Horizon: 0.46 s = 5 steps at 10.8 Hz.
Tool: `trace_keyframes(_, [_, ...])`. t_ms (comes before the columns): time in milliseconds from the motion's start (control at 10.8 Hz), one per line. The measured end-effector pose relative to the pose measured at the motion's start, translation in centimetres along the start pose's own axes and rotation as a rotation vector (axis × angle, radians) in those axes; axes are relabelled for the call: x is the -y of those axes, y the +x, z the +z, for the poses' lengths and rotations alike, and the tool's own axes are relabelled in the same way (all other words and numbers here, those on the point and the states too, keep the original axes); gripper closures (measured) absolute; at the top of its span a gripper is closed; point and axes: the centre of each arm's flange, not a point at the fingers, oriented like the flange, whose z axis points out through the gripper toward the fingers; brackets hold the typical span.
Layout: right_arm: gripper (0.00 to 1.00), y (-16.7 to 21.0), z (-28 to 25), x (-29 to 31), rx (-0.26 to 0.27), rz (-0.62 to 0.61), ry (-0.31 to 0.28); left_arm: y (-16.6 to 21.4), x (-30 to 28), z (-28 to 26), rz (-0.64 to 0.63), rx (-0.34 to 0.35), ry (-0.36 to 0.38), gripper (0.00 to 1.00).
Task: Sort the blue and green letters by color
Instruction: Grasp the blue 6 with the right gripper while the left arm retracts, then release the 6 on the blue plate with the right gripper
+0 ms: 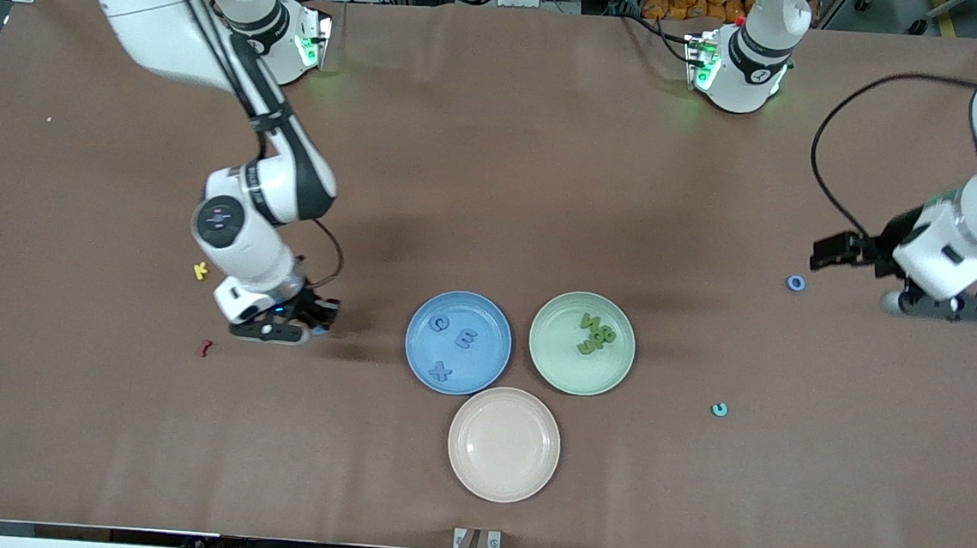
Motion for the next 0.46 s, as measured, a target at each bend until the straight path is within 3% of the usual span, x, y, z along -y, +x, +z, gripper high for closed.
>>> trace_keyframes(277, [0.72, -3.5, -0.3, 12.2, -0.004, 0.229, 0.054, -3.5, -2.6, -5.7, 0.026, -0.015, 0.011, 0.0])
trace_keyframes(462, [0.72, -5.2, -0.1, 18.1, -0.003, 0.454, 0.096, -4.3, -1.9, -8.5, 0.012, -0.04, 0.01, 0.0])
